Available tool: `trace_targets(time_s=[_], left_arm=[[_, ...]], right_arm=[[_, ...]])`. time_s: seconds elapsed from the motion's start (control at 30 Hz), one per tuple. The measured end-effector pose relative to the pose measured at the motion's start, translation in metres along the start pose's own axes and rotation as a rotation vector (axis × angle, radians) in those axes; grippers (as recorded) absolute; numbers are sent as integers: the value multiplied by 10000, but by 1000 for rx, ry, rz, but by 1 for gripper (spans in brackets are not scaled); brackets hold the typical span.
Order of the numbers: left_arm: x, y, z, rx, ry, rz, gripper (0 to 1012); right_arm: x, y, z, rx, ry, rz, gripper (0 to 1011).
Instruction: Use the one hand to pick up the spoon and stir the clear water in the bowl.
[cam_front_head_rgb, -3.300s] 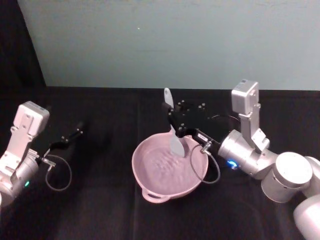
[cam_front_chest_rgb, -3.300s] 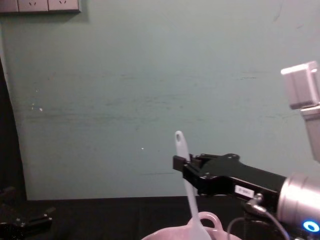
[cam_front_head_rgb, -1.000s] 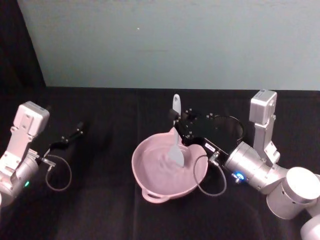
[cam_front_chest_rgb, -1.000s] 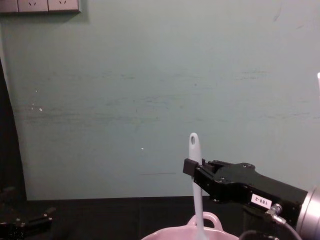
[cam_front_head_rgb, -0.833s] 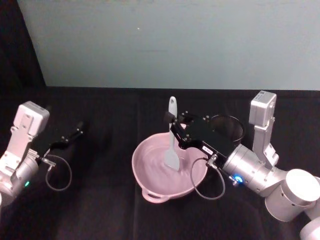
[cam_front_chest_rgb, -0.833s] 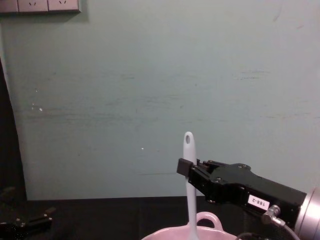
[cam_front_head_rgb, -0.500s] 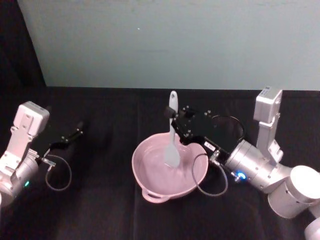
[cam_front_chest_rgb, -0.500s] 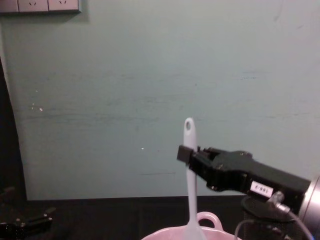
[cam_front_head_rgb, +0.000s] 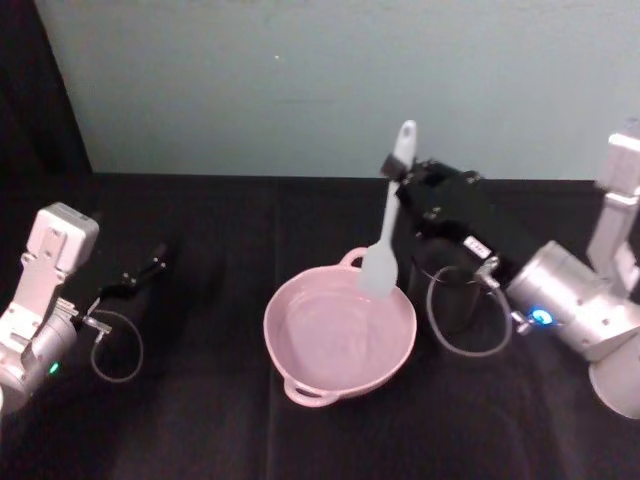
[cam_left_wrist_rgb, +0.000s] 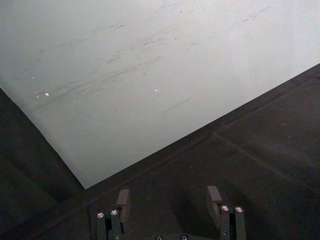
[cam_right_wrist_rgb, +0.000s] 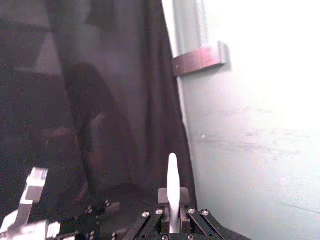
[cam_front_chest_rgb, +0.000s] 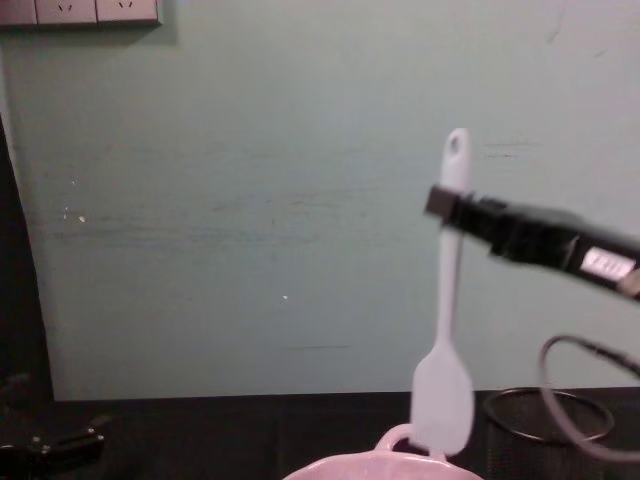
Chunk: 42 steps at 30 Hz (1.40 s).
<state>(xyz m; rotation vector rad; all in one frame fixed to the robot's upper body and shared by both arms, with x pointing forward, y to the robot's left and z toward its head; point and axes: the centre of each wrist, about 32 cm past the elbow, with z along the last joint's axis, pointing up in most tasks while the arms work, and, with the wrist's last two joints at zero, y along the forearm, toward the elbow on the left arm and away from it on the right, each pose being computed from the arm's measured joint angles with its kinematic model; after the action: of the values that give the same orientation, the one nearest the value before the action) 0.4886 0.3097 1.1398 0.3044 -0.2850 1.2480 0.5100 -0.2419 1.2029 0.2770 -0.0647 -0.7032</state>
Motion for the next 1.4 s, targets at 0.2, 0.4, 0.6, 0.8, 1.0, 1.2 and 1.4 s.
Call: trace_targets(time_s=[0.2,0.4,0.6,0.8,1.0,1.2,1.4], left_arm=[[0,0,0,0,0,0,1005],[0,0,0,0,0,0,1005],[0,0,0,0,0,0,1005],[0,0,0,0,0,0,1005],[0,0,0,0,0,0,1005],[0,0,0,0,0,0,1005],[0,0,0,0,0,0,1005]], right_arm=[[53,-148,244,32,36,-67,112],[117,-306,370,69,82,-155,112],[228,-421,318,98,154,-239,112],[348,-467,182,108,218,-291,112],[426,-474,70,101,255,-311,112],[460,-466,-41,95,276,-326,112],[482,-464,-155,83,295,-342,112]])
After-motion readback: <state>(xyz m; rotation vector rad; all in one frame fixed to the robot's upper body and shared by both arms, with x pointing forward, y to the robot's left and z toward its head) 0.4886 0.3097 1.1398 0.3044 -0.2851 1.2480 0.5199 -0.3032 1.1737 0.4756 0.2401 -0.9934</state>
